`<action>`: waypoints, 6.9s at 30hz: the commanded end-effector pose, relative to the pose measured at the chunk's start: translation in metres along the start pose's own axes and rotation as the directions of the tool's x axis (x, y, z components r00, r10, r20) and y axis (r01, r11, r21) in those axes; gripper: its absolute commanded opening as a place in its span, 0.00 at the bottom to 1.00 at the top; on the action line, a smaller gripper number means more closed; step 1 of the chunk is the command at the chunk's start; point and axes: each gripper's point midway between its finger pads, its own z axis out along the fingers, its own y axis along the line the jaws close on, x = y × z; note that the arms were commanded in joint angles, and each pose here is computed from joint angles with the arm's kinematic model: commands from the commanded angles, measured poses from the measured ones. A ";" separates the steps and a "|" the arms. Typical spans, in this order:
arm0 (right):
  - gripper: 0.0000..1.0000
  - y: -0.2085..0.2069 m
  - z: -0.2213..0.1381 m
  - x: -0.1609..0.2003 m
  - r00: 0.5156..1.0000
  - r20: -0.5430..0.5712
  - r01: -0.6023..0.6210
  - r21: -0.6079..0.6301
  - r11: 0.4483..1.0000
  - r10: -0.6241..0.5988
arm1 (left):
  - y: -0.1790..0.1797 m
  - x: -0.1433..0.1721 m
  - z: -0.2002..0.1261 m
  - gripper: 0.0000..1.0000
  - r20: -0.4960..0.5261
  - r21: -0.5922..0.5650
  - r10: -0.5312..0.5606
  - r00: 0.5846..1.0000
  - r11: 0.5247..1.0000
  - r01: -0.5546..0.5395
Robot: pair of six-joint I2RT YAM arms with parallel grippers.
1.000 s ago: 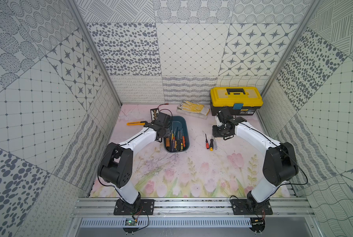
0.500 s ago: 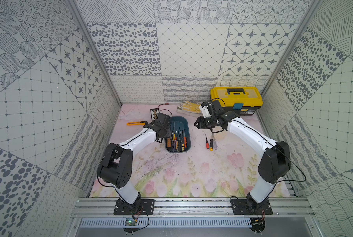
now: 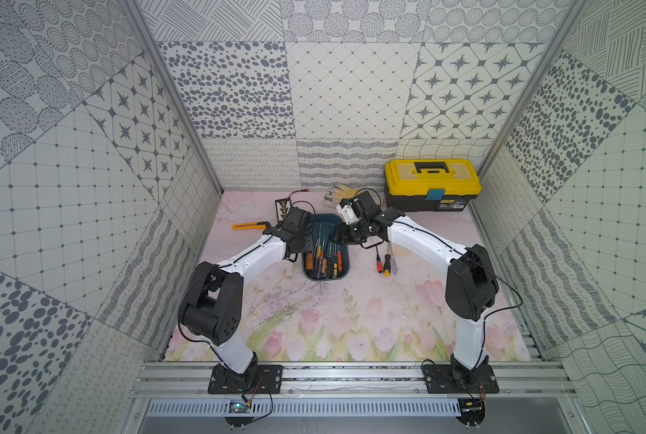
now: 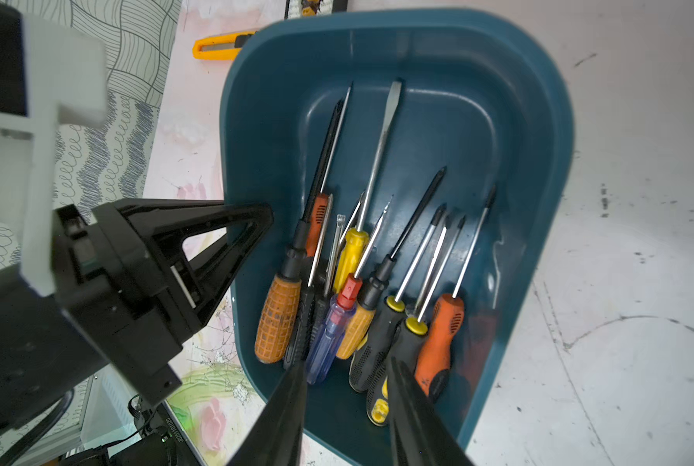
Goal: Take out the screwdriver from the storage box
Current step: Pick up the screwdriver from the storage box, then place the screwdriver at the center of the board, then pick up the screwdriver from the storage box.
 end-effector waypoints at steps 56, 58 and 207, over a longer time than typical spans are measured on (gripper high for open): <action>0.00 -0.014 0.096 0.011 0.991 -0.070 -0.115 0.020 0.993 0.116 | -0.011 -0.022 -0.008 0.00 0.099 0.050 -0.005 0.995 0.999 0.000; 0.00 -0.014 0.091 0.008 0.992 -0.056 -0.111 0.026 0.993 0.113 | -0.010 -0.022 -0.009 0.00 0.107 0.049 -0.010 0.994 0.999 0.005; 0.46 -0.013 -0.057 -0.055 0.976 0.198 0.082 0.037 0.996 -0.088 | -0.018 -0.022 -0.015 0.00 0.137 0.091 0.011 0.990 0.996 -0.024</action>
